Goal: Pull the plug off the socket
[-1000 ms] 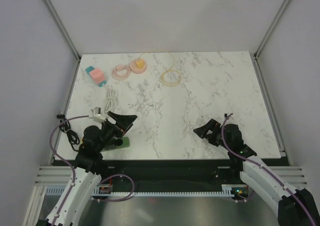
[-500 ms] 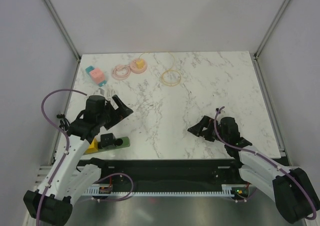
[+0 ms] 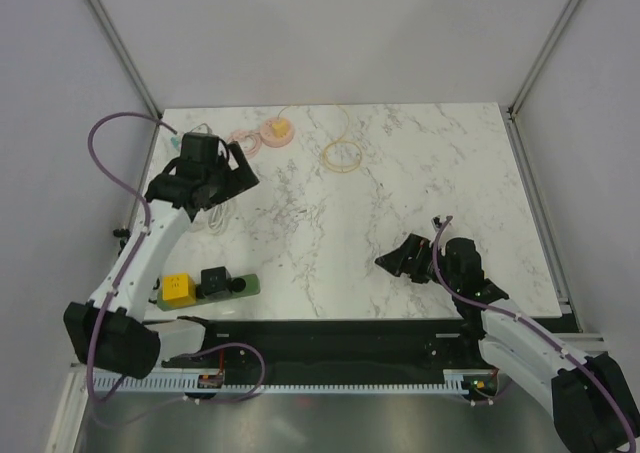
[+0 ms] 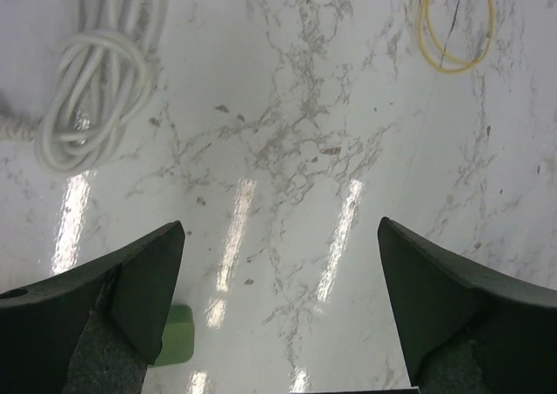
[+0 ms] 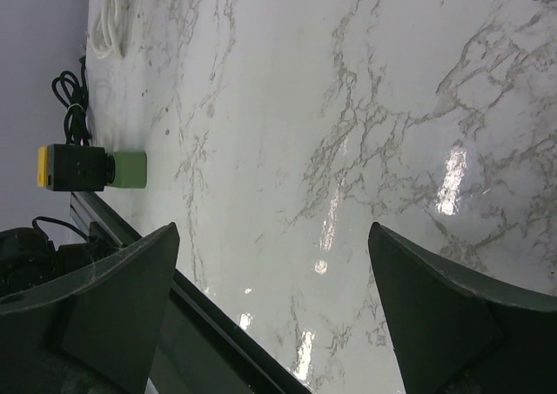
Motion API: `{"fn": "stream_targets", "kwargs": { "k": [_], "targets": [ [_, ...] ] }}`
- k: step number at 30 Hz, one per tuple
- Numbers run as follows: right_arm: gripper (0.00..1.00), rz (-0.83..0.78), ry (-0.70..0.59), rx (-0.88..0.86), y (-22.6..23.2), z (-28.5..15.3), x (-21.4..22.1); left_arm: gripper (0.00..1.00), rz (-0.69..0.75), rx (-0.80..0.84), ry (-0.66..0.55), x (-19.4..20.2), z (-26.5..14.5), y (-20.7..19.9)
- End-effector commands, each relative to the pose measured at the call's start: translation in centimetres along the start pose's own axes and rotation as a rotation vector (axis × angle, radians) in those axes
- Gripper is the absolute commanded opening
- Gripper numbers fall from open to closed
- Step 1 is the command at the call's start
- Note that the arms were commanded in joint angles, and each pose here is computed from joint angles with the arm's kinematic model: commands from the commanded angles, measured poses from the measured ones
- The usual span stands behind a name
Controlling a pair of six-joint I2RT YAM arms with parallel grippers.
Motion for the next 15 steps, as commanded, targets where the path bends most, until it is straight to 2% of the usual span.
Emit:
{"fn": "stream_targets", "kwargs": {
  "k": [1,2,4,5,7,8,10,12,15],
  "targets": [
    [0.98,-0.047,-0.006,-0.034,0.4,0.0,-0.3,1.0,0.116,0.11,-0.027,-3.2,2.4,-3.7],
    [0.98,-0.055,-0.007,-0.037,0.5,0.0,-0.4,1.0,0.124,0.064,0.006,-3.2,5.1,-3.8],
    [0.98,-0.065,-0.003,-0.041,0.5,0.0,-0.4,0.97,0.143,0.062,-0.008,-5.1,6.9,-5.2],
    [0.98,-0.07,-0.005,-0.039,0.5,0.0,-0.5,0.95,0.156,0.03,0.03,-4.9,9.5,-5.3],
    [0.98,-0.068,-0.005,-0.031,0.4,0.0,-0.4,0.91,0.17,0.037,0.001,-7.0,11.2,-6.7],
    [0.98,-0.068,-0.008,-0.03,0.4,0.0,-0.5,0.89,0.164,0.014,0.04,-6.7,13.7,-6.5],
    [0.98,-0.067,-0.006,-0.028,0.4,-0.1,-0.5,0.82,0.125,0.026,0.015,-8.6,15.1,-7.1],
    [0.98,-0.067,-0.003,-0.029,0.5,-0.2,-0.4,0.8,0.09,0.005,0.053,-8.8,18.7,-6.1],
    [0.98,-0.074,-0.001,-0.022,0.3,-0.3,-0.2,0.79,0.01,0.052,0.066,-11.2,20.9,-5.6]
  ]
}}
Point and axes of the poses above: each gripper's point midway between its finger pads, its own z axis out along the fingers, its own y axis along the line the jaws close on, x = y × z, the point moved 6 cm from there along -z, back along the fingers, and after that the axes turned 6 degrees about -z, right-handed, at the moved point
